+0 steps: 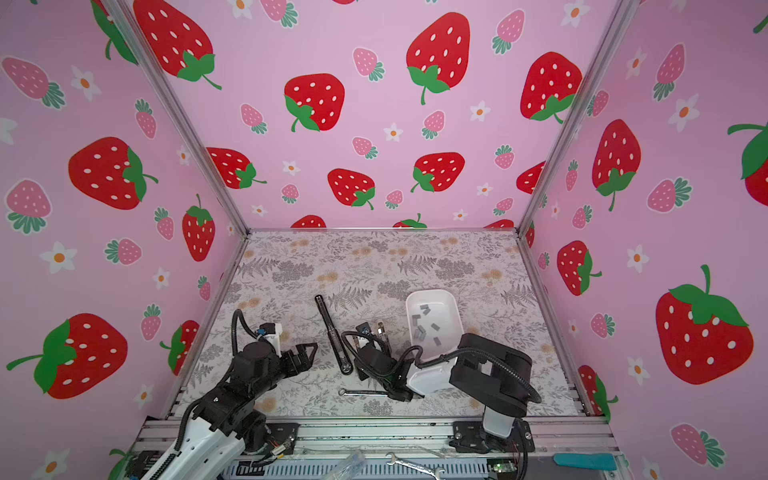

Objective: Load the staples into the stapler

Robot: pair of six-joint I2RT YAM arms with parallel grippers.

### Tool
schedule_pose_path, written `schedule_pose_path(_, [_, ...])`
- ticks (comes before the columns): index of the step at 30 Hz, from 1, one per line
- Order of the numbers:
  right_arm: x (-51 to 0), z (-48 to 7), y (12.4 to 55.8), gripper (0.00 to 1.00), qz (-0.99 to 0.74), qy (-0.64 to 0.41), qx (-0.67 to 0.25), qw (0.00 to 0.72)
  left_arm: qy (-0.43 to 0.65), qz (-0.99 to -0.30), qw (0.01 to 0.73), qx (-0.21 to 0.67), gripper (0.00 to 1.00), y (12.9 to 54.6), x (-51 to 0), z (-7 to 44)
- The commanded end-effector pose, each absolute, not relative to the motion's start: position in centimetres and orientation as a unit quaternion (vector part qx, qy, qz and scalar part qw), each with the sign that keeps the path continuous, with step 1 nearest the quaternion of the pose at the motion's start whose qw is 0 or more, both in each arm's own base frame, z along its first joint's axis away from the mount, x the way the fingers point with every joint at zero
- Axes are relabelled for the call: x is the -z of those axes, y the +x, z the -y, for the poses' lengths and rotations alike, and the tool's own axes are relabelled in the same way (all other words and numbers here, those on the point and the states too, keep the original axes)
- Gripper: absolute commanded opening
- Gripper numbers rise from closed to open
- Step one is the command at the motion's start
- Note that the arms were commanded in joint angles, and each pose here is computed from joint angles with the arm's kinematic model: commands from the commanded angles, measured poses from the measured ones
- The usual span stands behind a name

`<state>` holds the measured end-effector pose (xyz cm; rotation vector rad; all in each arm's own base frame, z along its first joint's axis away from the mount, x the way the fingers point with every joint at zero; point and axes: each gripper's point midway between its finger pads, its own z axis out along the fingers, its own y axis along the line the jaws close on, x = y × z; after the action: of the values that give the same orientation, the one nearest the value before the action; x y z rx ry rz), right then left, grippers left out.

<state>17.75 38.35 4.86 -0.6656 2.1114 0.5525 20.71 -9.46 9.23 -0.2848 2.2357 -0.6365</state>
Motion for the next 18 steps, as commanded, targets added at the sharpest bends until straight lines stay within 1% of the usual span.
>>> schedule_pose_path(1, [-4.07, -37.97, 17.89, 0.03, -0.847, -0.258, -0.215, 0.413, -0.109, -0.876, 0.397, 0.252, 0.99, 20.86, -9.42, 9.53])
schedule_pose_path(18, [-4.05, -37.4, 17.6, 0.03, -0.846, -0.262, -0.215, 0.413, -0.109, -0.876, 0.398, 0.251, 0.99, 20.89, -9.4, 9.49])
